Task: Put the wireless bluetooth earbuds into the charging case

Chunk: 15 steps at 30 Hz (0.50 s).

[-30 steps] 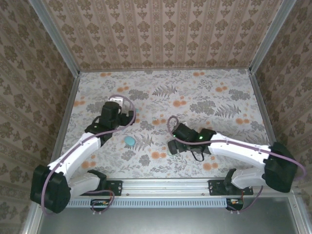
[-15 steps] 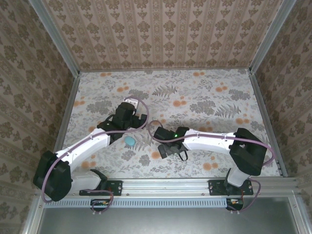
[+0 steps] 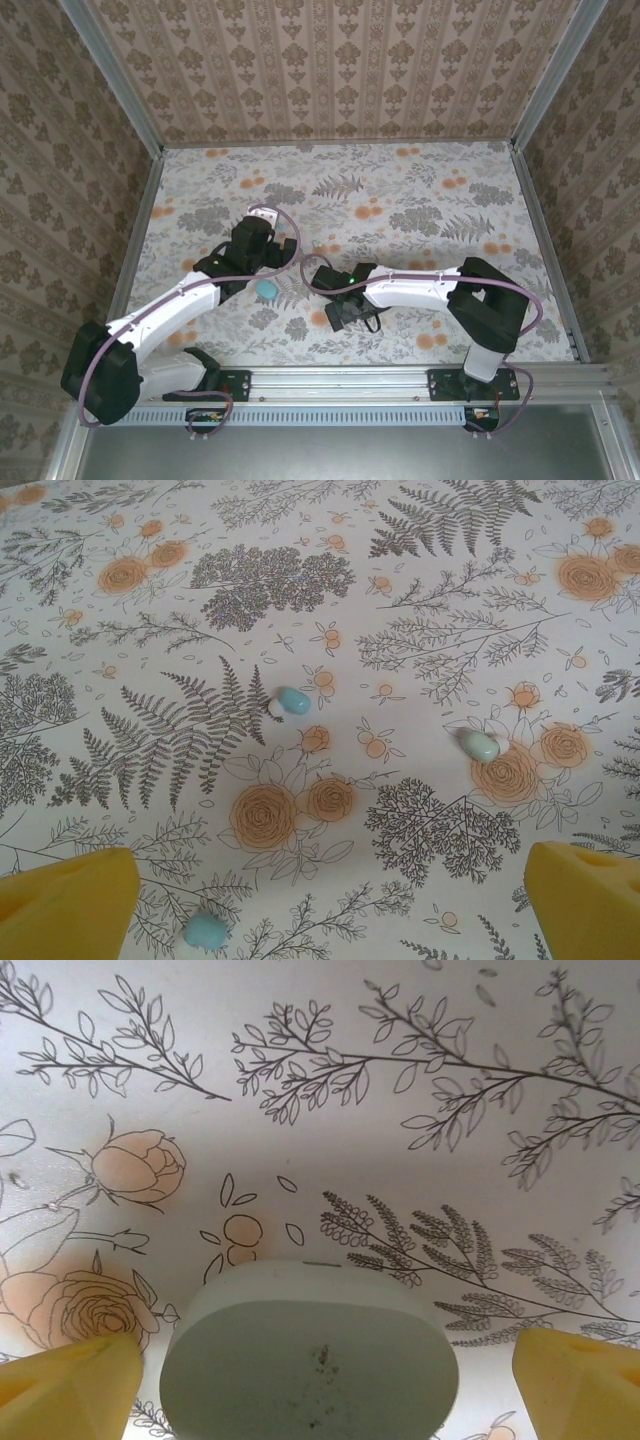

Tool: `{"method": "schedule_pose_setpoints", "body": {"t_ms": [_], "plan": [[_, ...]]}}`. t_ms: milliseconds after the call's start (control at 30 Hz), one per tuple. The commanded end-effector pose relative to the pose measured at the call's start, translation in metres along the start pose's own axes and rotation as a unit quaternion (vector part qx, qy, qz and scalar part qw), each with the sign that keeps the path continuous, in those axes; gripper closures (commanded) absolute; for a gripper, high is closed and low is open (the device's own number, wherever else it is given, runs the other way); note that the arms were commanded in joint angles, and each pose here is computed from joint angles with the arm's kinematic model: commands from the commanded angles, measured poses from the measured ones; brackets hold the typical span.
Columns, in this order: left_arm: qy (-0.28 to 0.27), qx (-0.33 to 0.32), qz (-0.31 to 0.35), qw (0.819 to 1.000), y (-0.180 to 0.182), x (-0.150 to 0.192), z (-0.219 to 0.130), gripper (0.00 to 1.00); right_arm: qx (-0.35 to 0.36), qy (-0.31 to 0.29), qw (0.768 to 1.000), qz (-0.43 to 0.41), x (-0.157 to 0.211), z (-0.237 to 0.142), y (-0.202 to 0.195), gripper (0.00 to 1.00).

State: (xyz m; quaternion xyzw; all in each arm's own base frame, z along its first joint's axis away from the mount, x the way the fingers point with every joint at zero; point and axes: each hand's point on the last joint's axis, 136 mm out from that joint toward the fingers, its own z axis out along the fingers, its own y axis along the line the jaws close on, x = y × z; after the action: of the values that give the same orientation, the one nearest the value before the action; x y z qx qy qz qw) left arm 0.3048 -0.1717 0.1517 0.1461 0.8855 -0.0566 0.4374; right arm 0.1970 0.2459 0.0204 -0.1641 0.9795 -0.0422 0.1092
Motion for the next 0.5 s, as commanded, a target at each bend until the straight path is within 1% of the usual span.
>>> {"method": "schedule_pose_setpoints", "body": {"t_ms": [0,200,333,467], "plan": [[0.005,-0.009,0.012,1.0,0.003,0.005,-0.005,0.0,-0.007,0.019,1.0,0.021,0.003,0.009,0.002,0.09],[-0.001,-0.004,0.023,1.0,0.002,0.003,-0.005,0.0,-0.025,0.019,0.999,0.039,0.002,0.01,0.002,0.28],[-0.018,0.032,0.045,0.998,-0.011,0.0,-0.004,0.0,-0.042,0.016,0.998,0.053,0.0,0.007,0.0,0.38],[-0.05,0.077,0.088,0.992,-0.027,-0.006,-0.007,0.0,-0.063,0.014,0.996,0.068,-0.004,-0.001,-0.003,0.42]]}}
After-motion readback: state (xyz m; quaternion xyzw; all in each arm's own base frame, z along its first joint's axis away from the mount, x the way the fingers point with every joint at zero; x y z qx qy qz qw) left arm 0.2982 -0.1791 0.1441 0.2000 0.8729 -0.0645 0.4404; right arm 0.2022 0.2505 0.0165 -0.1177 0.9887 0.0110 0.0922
